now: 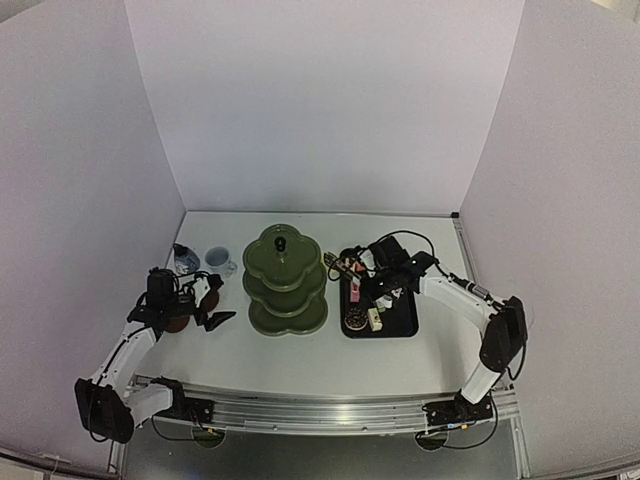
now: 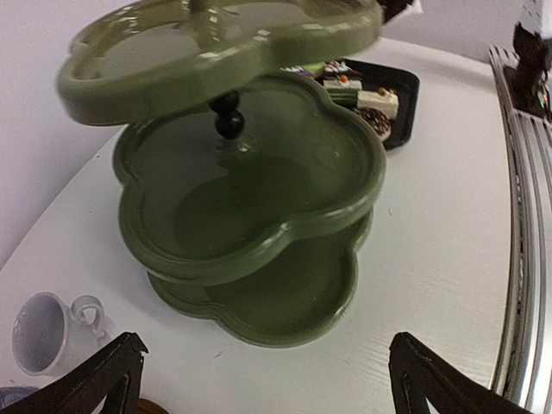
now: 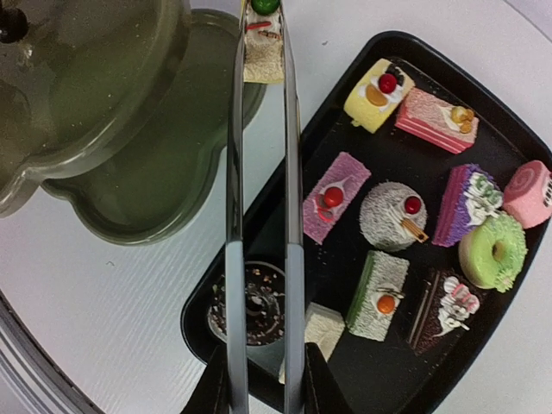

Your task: Serve the afternoon tea

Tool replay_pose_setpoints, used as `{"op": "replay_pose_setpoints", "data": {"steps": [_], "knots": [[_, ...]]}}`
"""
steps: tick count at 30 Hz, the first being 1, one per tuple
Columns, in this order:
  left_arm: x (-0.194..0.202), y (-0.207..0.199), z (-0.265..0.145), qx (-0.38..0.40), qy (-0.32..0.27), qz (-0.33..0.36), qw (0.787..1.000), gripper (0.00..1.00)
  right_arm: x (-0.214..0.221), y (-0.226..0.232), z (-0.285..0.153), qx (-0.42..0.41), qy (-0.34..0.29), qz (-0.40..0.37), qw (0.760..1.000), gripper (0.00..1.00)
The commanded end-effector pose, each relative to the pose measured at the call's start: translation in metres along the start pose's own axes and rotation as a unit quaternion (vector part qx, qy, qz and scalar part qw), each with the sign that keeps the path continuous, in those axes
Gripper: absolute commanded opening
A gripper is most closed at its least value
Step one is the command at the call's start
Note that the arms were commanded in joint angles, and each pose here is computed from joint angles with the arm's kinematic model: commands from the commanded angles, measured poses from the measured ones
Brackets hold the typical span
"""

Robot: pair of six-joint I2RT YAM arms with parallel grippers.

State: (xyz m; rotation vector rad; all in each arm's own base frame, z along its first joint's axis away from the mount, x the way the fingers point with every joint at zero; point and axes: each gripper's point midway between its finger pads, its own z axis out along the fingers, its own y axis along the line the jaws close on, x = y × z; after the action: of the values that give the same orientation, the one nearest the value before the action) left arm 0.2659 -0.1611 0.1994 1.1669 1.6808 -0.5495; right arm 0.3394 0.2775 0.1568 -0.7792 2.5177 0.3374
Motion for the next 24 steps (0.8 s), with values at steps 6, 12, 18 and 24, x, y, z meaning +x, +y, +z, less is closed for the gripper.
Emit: {"op": "replay_pose_setpoints", "data": {"steps": [6,12,18,24], "knots": [[0.013,-0.029,0.011,0.082,0.018,0.087,0.993,1.0,-0.03,0.033,0.028,-0.091,-0.034,-0.001,0.995,0.0],[0.012,-0.023,0.015,0.075,0.016,0.084,0.994,1.0,-0.028,0.041,0.046,-0.096,-0.022,-0.006,0.995,0.0],[0.014,-0.024,0.014,0.072,0.021,0.075,0.994,0.99,-0.025,0.048,0.055,-0.083,-0.015,-0.021,0.996,0.0],[0.011,-0.02,0.013,0.062,0.022,0.075,0.995,1.0,-0.027,0.044,0.063,-0.063,-0.013,-0.018,0.998,0.04]]}}
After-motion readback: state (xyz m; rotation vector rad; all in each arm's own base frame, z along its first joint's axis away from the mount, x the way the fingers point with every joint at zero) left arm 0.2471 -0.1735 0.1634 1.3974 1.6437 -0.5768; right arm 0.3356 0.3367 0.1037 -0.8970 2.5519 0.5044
